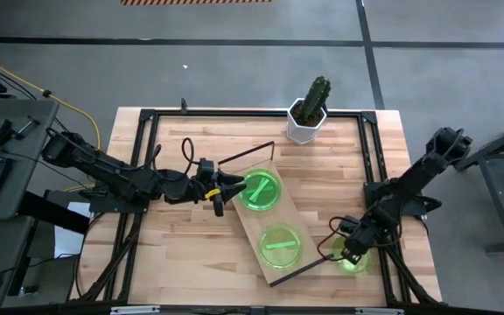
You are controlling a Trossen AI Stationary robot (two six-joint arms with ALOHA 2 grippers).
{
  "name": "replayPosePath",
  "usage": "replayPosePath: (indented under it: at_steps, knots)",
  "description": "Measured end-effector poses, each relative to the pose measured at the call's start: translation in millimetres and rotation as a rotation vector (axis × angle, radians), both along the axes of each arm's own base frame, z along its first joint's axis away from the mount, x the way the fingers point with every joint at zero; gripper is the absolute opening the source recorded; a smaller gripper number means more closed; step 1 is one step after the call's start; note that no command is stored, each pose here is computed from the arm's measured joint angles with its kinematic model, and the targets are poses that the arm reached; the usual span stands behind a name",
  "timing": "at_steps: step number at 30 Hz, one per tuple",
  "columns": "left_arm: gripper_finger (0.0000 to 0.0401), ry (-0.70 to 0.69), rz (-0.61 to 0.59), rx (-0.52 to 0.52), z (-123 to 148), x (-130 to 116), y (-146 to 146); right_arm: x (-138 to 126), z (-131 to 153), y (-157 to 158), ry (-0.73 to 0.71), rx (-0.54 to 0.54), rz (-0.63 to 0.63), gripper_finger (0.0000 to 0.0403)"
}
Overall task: Place and stack plates onto a shelf
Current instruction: Stack the green plate on top of the bottom green plate on the shelf
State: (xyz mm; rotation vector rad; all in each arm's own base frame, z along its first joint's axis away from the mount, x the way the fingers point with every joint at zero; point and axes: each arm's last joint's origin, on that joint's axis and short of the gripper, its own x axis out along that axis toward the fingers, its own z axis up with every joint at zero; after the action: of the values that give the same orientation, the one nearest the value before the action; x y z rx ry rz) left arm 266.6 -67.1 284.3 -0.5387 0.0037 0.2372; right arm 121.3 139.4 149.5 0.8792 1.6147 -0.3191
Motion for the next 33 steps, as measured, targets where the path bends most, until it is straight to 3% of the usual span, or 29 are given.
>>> replayPosePath:
  at_steps: [33]
  knots:
    - [0.0139,0.001,0.031,-0.001,-0.1,1.9,8.3,18.8,-11.0,-54.0,-0.001,-0.309,-0.401,0.0000]
